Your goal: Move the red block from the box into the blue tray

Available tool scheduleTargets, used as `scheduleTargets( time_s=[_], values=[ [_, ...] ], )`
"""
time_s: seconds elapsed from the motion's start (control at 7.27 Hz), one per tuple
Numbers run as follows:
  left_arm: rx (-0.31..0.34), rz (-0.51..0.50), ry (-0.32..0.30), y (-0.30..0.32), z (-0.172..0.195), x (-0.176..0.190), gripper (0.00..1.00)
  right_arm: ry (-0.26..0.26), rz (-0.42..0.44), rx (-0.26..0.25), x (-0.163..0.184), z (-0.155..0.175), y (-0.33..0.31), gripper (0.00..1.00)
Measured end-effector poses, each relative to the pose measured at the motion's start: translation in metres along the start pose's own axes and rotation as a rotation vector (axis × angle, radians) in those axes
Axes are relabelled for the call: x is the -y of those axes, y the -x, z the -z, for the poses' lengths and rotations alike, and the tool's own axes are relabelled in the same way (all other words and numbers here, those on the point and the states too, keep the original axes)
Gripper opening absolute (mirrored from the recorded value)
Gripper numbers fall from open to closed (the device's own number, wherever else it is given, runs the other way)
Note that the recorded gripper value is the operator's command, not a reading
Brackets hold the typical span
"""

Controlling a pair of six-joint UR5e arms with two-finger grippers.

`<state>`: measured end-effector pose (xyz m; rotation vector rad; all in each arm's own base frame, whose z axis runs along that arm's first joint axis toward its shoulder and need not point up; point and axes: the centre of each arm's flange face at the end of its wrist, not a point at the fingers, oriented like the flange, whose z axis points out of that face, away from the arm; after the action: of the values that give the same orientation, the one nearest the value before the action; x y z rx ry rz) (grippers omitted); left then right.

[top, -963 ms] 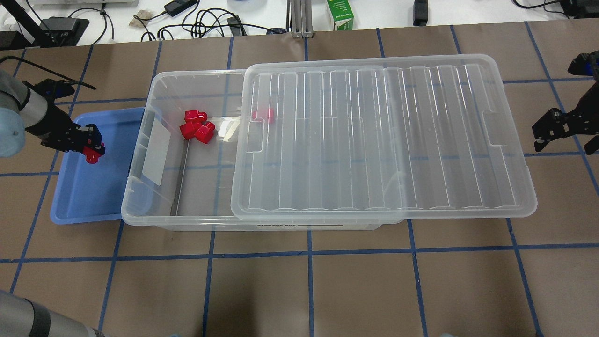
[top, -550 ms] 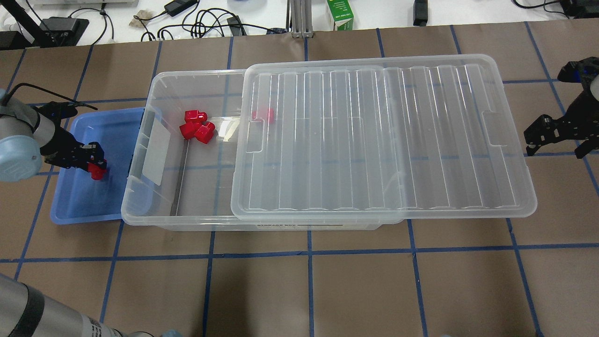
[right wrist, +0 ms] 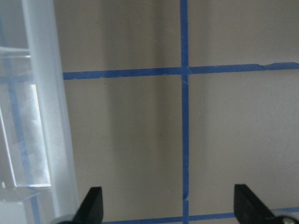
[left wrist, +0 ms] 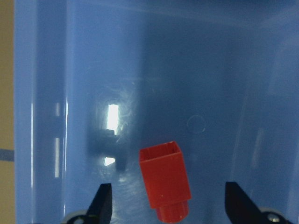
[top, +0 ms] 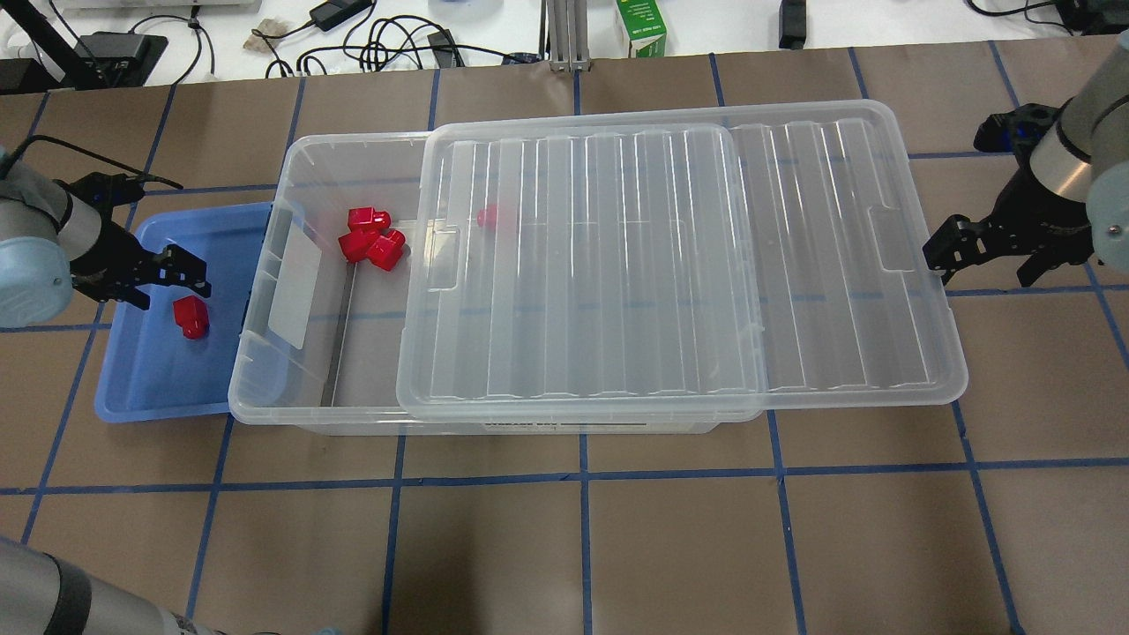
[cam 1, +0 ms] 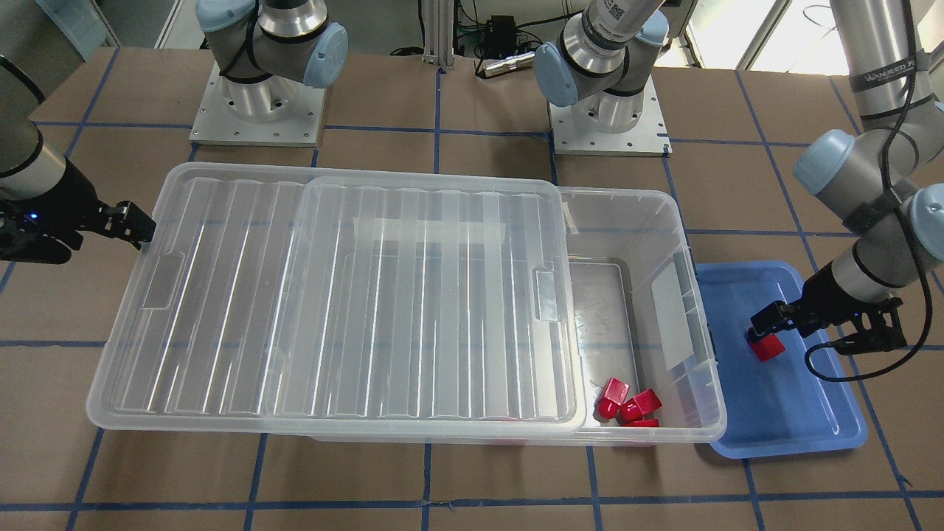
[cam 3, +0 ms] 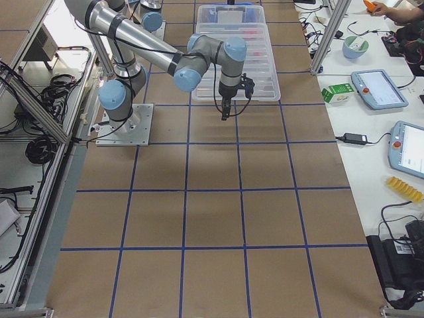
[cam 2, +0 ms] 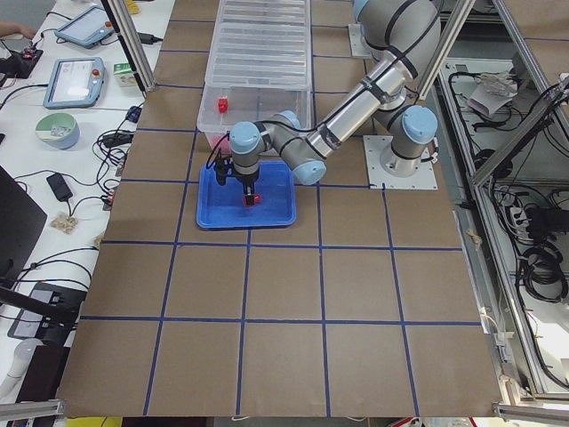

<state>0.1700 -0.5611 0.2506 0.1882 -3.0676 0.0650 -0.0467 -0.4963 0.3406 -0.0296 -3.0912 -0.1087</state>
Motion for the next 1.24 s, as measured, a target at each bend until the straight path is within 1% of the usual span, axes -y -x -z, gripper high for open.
scheduleTargets(
  time_s=[0.14,0.41,0.55,0.69,0.96,1.1,1.24],
  values=[
    [-0.001,-0.006,0.005,-0.029,0.043,0.006,1.0,-0.007,0.023,-0.003,0.003,0.001,0.022,1.0],
    [0.006,0.037,0.016,-0.097,0.141,0.004,1.0,-0.039,0.055,-0.013,0.004,0.006,0.077,1.0],
    [0.007,0.049,0.02,-0.133,0.179,-0.007,1.0,-0.059,0.067,-0.018,0.003,0.008,0.104,1.0],
    [0.008,0.048,0.019,-0.172,0.206,-0.023,1.0,-0.073,0.071,-0.019,0.002,0.01,0.123,1.0],
    [0.013,0.024,0.026,-0.24,0.237,-0.065,1.0,-0.092,0.074,-0.022,0.003,0.013,0.137,1.0],
    [0.057,-0.007,0.034,-0.263,0.241,-0.081,1.0,-0.113,0.076,-0.026,0.006,0.018,0.138,1.0],
    [0.11,-0.034,0.038,-0.278,0.239,-0.089,1.0,-0.148,0.077,-0.03,0.009,0.033,0.136,1.0]
  ],
)
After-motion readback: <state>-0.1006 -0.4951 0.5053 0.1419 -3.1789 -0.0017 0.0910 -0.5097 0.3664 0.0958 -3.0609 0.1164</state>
